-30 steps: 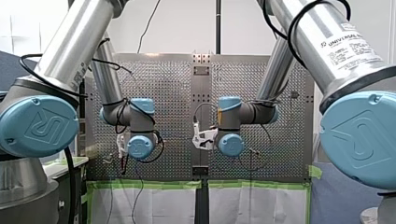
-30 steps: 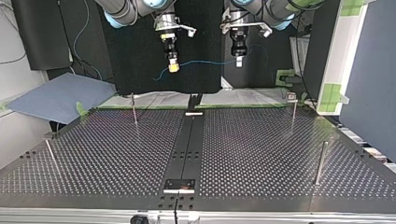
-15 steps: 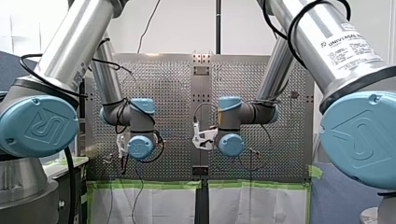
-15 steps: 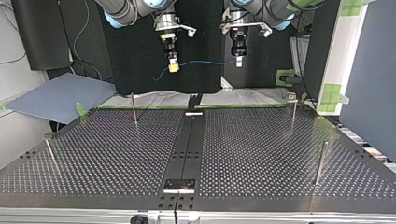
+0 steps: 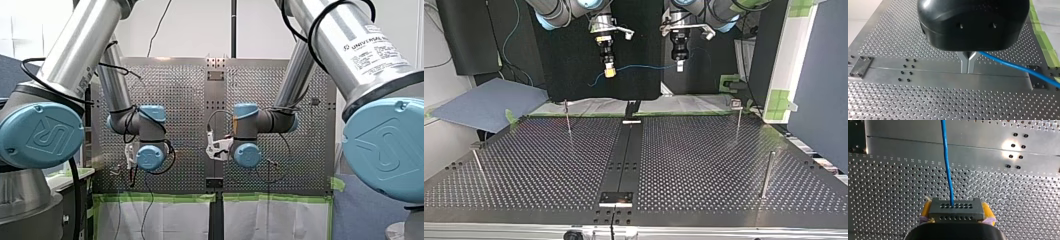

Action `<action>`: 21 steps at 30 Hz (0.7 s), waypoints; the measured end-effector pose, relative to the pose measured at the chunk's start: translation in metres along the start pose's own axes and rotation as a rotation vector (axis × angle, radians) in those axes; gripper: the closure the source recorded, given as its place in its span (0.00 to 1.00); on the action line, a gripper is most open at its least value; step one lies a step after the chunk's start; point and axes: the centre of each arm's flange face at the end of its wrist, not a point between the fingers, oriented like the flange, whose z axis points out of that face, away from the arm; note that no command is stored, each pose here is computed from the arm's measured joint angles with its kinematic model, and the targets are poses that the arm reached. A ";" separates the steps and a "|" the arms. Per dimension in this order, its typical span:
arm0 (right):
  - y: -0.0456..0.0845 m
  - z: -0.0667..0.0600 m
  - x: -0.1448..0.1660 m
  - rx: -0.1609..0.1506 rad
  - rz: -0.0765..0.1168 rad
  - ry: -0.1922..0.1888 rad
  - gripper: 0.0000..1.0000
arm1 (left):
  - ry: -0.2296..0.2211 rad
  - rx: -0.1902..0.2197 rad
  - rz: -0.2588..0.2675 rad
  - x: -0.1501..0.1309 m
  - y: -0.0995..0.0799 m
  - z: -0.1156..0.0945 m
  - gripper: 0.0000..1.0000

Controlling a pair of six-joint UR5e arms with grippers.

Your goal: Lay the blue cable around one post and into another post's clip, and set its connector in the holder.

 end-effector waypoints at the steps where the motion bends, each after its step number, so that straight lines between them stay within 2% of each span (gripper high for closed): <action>1: 0.000 0.000 0.000 -0.001 0.000 0.000 1.00 | -0.001 0.000 0.001 0.001 0.000 0.000 1.00; 9: 0.010 0.001 -0.012 -0.022 -0.015 -0.048 1.00 | 0.012 -0.002 0.013 0.015 0.001 0.000 1.00; 21: 0.011 0.001 -0.013 -0.023 -0.017 -0.053 1.00 | 0.015 -0.003 0.015 0.017 0.002 0.000 1.00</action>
